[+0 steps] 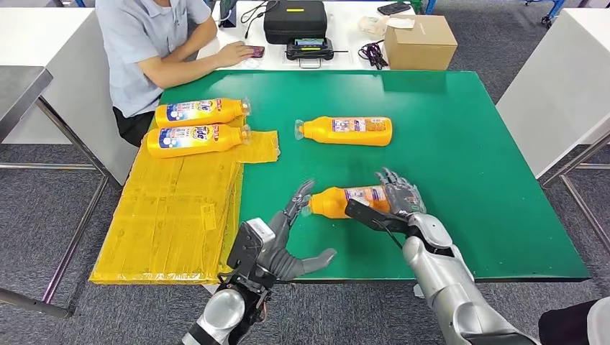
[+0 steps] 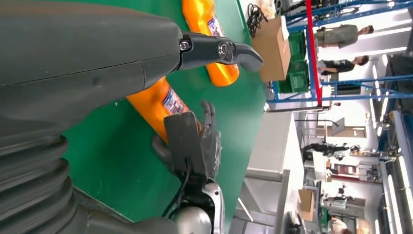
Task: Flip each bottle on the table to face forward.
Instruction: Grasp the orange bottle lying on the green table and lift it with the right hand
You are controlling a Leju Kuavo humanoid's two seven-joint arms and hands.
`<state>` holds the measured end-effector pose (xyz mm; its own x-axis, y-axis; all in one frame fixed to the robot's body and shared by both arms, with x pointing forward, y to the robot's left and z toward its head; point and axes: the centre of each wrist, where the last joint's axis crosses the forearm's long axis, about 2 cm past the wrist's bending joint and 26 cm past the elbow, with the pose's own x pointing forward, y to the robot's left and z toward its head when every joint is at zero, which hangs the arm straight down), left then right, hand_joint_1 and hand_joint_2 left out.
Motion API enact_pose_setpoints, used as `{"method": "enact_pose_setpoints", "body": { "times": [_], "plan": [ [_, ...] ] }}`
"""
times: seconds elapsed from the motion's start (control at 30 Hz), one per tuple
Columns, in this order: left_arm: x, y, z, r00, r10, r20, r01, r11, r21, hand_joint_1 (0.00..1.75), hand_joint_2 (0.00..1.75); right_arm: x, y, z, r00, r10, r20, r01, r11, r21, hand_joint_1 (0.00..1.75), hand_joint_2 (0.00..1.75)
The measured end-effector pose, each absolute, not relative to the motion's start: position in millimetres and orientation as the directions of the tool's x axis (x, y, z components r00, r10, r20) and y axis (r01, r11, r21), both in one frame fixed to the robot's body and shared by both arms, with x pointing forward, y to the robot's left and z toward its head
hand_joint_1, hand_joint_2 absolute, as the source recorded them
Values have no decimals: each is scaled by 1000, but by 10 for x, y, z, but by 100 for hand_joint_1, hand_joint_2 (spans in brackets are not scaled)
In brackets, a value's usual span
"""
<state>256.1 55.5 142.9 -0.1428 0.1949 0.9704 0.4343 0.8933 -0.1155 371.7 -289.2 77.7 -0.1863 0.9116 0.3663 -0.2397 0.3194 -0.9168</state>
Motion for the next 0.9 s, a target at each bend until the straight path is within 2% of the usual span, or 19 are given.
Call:
{"method": "enact_pose_setpoints", "body": {
  "times": [0.6,0.73,0.9],
  "plan": [
    [2570,547,1385,-129,185,974,424,898,-114,0,175,3731,-2822,737,-199,912,359,-262,303,-916,0,175],
    [2576,547,1389,-132,185,974,425,898,-113,0,175,3727,-2818,731,-198,910,363,-269,306,-913,65,175],
    [2583,547,1395,-137,186,973,425,898,-112,0,175,3747,-2840,743,-185,910,371,-305,306,-902,65,175]
  ]
}}
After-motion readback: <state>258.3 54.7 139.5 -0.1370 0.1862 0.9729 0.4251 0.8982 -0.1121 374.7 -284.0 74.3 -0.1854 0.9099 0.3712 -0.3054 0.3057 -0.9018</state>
